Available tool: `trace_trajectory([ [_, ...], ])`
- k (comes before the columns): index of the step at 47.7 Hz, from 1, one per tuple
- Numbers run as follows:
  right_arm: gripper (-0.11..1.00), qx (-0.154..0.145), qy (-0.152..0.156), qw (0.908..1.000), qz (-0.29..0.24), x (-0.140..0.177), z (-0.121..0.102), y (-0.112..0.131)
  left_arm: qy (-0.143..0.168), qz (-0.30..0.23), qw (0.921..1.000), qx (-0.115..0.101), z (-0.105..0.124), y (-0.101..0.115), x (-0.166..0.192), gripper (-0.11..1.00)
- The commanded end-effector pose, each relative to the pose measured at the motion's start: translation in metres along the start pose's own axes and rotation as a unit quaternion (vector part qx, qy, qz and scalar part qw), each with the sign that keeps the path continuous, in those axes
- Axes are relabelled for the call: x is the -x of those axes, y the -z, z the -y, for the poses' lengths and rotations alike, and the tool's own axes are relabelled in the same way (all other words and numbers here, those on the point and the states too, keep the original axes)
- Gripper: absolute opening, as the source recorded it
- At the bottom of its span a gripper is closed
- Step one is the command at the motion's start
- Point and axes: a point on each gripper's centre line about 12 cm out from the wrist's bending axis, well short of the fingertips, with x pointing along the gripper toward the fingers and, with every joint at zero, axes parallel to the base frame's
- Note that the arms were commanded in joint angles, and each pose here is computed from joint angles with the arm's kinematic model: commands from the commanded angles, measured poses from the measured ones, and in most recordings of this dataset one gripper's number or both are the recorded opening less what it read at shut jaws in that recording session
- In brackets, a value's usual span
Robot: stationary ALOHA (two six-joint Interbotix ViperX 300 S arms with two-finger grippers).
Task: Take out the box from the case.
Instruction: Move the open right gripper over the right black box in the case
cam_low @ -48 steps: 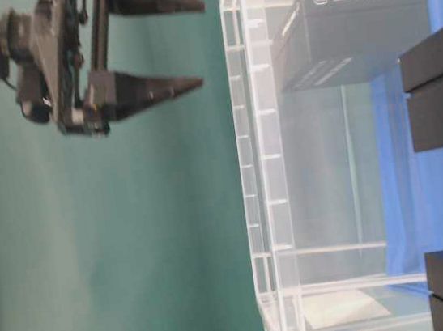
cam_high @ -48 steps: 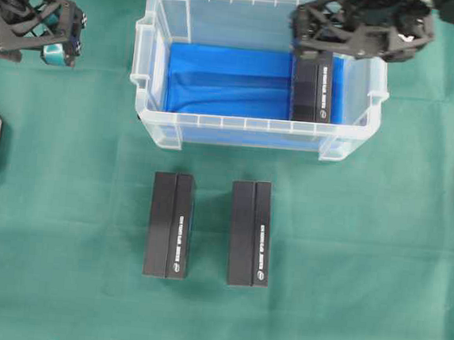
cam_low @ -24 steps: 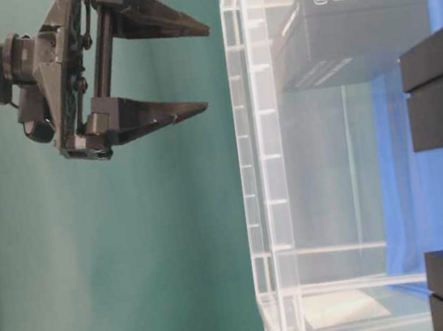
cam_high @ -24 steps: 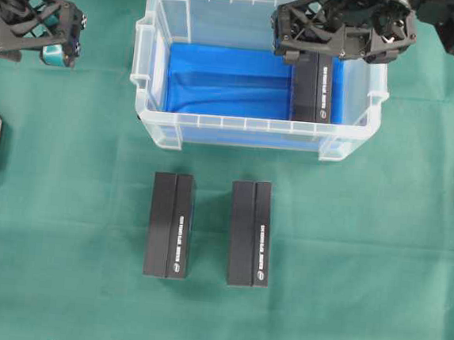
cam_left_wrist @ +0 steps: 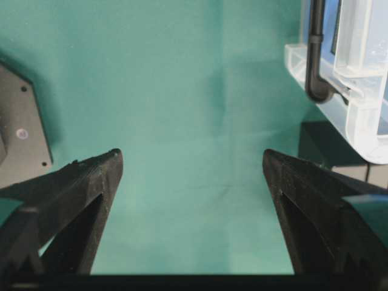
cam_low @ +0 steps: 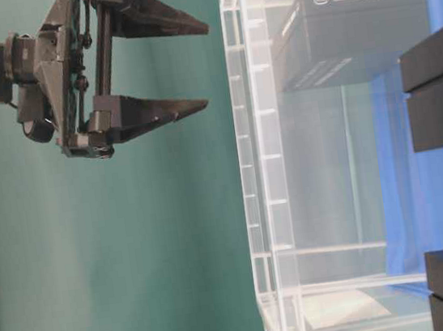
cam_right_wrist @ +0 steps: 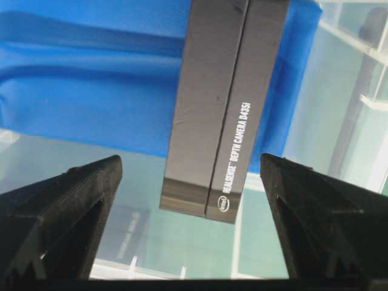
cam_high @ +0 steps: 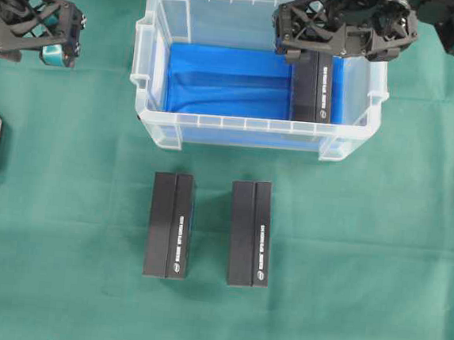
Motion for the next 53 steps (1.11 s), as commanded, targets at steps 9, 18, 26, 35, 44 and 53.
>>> trace_trajectory([
  [9,0.92,0.000,-0.011,0.9999,0.005,0.010,-0.002,-0.001,0.013,0.005,0.9999,0.002,0.001,-0.002,0.008,0.98],
  [18,0.92,0.000,-0.011,0.9999,0.005,0.009,-0.002,-0.001,0.013,0.005,0.9999,0.002,0.001,-0.002,0.008,0.98],
  [26,0.92,0.001,-0.009,0.9999,0.006,0.008,-0.001,-0.001,0.013,0.005,0.9999,0.002,0.001,-0.002,0.008,0.98],
  [35,0.92,0.001,-0.005,1.0000,0.006,0.006,0.001,0.000,0.013,0.005,0.9999,0.002,0.001,-0.002,0.008,0.98],
  [44,0.92,0.002,0.002,1.0000,0.004,0.001,0.004,0.001,0.013,0.005,0.9999,0.002,0.001,-0.002,0.008,0.98],
  [53,0.92,0.003,0.005,1.0000,0.003,-0.001,0.005,0.002,0.013,0.005,0.9999,0.002,0.001,-0.002,0.008,0.98],
])
